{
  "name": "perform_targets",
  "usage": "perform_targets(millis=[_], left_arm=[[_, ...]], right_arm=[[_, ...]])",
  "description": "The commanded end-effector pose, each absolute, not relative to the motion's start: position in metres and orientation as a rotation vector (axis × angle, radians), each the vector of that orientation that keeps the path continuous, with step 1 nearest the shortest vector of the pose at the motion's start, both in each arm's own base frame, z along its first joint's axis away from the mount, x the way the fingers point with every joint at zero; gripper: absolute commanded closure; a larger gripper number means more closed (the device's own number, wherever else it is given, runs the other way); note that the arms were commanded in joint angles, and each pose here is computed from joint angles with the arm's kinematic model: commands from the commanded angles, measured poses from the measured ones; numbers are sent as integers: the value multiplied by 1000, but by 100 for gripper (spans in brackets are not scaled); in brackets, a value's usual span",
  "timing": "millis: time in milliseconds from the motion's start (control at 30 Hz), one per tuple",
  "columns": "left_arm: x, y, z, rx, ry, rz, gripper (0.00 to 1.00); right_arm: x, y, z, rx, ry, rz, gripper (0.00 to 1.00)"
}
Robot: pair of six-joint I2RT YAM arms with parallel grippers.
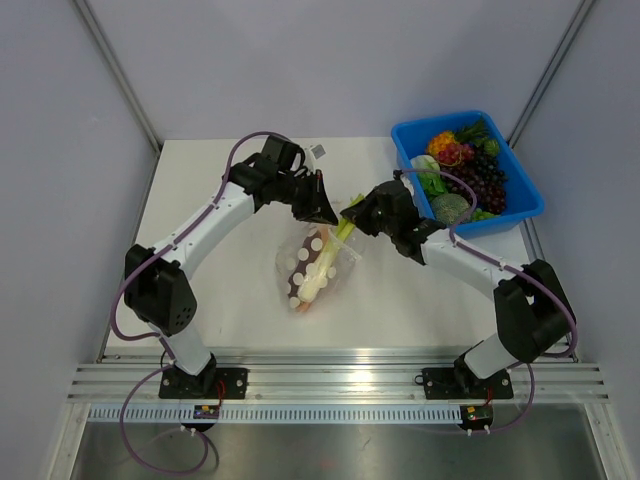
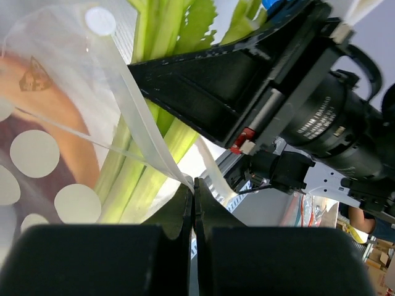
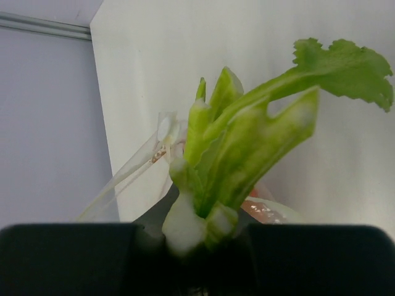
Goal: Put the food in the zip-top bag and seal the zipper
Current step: Place the fake vegetable in the zipper food storage bag.
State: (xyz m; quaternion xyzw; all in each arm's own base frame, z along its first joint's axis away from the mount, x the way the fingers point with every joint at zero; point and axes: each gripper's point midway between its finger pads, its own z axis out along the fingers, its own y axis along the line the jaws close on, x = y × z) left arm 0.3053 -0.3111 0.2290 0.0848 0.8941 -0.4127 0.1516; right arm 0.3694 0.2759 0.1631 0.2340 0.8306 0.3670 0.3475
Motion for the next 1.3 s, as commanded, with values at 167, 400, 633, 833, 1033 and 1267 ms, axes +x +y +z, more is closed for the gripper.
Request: perform_targets(millis=[167,400,633,833,1033,1267], left_arm=[[315,-317,261,290,2426,-1219,100],[318,-328,273,315,2371,-1300,100],[317,-334,287,342,2316,-1371,100],[314,-333,294,365,2296,-1380,100],[313,-331,288,361,2311,-1358,100],[315,-327,272,338,2357,-1307,100]], right_arm=[[356,293,225,413,2069,976,100],[331,314,201,278,2149,911,100],[329,329,143,281,2240,910,100],[333,333,135,260,2253,899,100],[327,339,155,205,2205,981,100],[310,330,176,176,2180,1024,100]])
